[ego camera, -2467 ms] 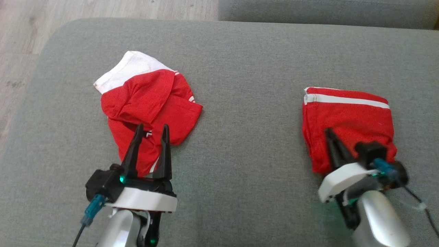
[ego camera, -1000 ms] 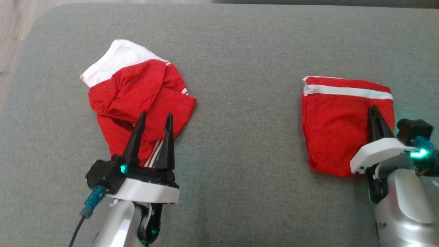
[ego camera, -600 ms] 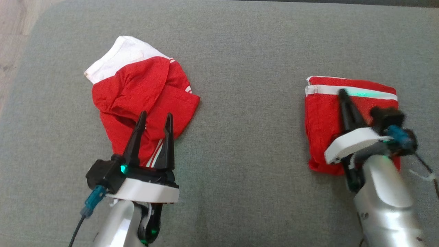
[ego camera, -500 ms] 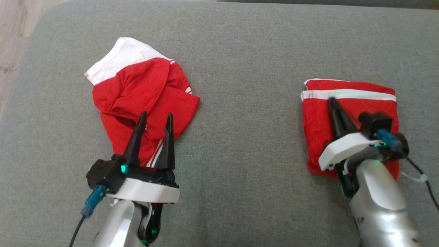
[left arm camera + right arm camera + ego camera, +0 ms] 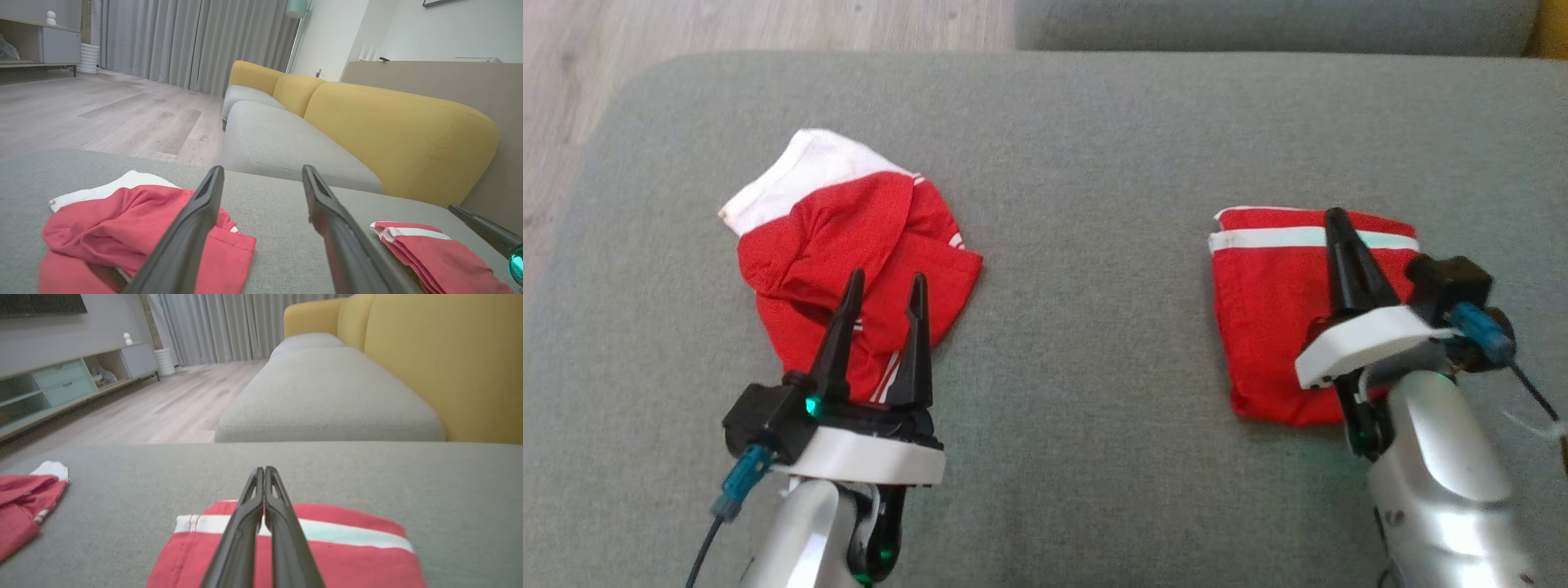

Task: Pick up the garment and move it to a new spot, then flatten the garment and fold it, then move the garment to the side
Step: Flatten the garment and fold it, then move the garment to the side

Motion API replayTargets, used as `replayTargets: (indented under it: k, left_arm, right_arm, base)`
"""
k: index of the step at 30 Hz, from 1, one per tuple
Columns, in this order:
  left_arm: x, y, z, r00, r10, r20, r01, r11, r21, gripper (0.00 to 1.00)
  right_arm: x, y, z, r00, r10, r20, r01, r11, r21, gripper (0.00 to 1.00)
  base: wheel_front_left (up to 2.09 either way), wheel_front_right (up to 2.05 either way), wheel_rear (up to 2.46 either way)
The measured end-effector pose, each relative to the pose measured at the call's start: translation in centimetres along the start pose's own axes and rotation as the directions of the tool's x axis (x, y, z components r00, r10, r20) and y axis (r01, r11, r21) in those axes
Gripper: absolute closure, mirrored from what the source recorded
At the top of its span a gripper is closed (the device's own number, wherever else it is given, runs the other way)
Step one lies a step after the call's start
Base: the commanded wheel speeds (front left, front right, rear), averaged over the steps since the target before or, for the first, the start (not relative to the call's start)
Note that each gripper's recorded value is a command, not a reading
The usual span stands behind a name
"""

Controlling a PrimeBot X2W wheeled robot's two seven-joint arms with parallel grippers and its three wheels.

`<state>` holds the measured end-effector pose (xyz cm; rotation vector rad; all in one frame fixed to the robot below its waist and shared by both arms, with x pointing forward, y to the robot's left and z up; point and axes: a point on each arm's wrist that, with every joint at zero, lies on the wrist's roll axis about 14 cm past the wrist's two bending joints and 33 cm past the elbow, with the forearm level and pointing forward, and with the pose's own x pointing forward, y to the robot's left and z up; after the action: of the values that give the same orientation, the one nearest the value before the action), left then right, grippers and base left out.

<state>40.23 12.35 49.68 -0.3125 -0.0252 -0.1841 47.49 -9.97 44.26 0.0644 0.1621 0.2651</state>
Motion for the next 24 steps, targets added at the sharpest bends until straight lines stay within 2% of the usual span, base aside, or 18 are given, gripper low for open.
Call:
replayTargets:
  k: [1,2,3,4,11,19,24]
  left_arm:
    - [0.0,-0.2,0.2,1.000,-0.003,0.005,0.003,1.000,0.000,0.00]
    - [-0.1,-0.3,0.4,1.000,-0.007,0.010,0.007,1.000,0.000,0.00]
    - [-0.2,-0.5,0.6,1.000,-0.010,0.016,0.010,1.000,-0.001,0.00]
    - [-0.2,-0.6,0.7,1.000,-0.013,0.020,0.013,1.000,-0.001,0.00]
    - [-1.3,-1.3,0.9,1.000,-0.017,0.026,0.017,1.000,-0.001,0.00]
    - [-2.2,-1.0,0.7,1.000,0.001,0.018,-0.001,1.000,0.002,0.00]
    - [-2.6,-0.9,-0.2,1.000,0.004,-0.009,-0.004,1.000,0.020,0.00]
  right_arm:
    - [-0.2,-0.3,0.7,1.000,-0.009,0.023,0.009,1.000,0.004,1.00]
    - [-0.5,-0.5,1.5,0.999,-0.019,0.049,0.019,1.000,0.009,0.92]
    - [-1.0,-0.9,2.3,0.997,-0.030,0.075,0.030,1.000,0.005,0.24]
    - [-1.4,-1.2,2.8,0.995,-0.040,0.095,0.040,0.999,0.003,0.00]
    - [-5.4,-2.7,4.0,0.982,-0.100,0.161,0.101,0.995,0.006,0.00]
    - [-9.2,-3.4,1.1,0.985,-0.144,0.096,0.140,0.989,0.044,0.00]
    - [-9.8,-3.6,0.8,0.984,-0.154,0.085,0.150,0.987,0.054,0.00]
  base:
    - [0.00,0.00,0.00]
    - [0.00,0.00,0.00]
    - [0.00,0.00,0.00]
    - [0.00,0.00,0.00]
    - [0.00,0.00,0.00]
    - [0.00,0.00,0.00]
    - [0.00,0.00,0.00]
